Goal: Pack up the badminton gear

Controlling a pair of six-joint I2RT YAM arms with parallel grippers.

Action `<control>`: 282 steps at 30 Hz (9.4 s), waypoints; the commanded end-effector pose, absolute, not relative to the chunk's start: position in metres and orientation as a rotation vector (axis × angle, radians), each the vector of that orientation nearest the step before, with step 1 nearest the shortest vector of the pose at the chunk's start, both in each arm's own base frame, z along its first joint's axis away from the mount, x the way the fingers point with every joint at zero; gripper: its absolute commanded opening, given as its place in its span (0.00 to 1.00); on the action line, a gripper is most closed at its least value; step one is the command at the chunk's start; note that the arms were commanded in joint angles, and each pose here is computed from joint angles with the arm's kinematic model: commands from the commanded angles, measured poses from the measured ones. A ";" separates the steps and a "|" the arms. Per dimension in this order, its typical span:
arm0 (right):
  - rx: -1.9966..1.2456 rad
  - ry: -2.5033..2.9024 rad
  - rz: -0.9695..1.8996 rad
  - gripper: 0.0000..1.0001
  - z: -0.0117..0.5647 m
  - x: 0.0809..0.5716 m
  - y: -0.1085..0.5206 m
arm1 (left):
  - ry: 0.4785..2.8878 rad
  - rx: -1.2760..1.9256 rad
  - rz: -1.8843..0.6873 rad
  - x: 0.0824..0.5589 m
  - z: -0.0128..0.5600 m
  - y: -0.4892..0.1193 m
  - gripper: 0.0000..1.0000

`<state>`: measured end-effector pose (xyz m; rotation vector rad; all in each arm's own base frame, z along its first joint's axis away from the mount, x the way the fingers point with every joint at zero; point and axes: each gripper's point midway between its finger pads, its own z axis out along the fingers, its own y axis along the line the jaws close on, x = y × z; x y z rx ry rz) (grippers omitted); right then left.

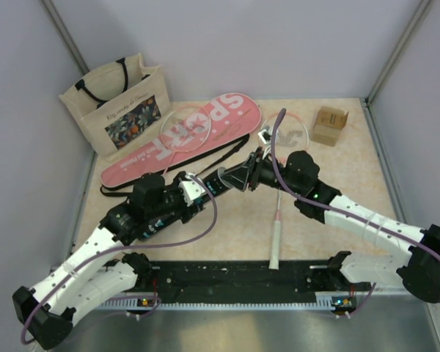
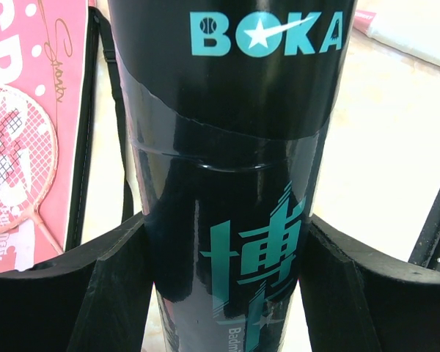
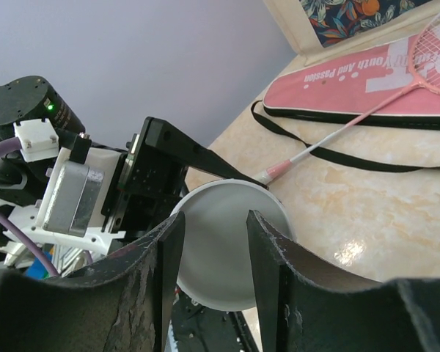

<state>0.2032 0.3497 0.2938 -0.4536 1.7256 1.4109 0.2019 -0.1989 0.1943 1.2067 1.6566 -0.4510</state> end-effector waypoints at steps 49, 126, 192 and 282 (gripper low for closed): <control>-0.664 1.430 1.277 0.87 0.299 0.169 0.358 | 1.295 0.364 -1.173 0.211 0.398 -0.258 0.15; 0.753 2.280 -0.097 0.77 0.096 0.308 -0.060 | 1.734 0.525 -0.218 0.244 0.256 -0.145 0.97; 0.230 1.998 0.692 0.66 0.191 0.282 0.101 | 2.817 0.103 0.029 0.326 0.021 -0.019 0.28; 0.134 2.091 1.367 0.00 0.131 0.306 0.448 | 2.360 0.094 -1.044 0.259 0.138 -0.189 0.18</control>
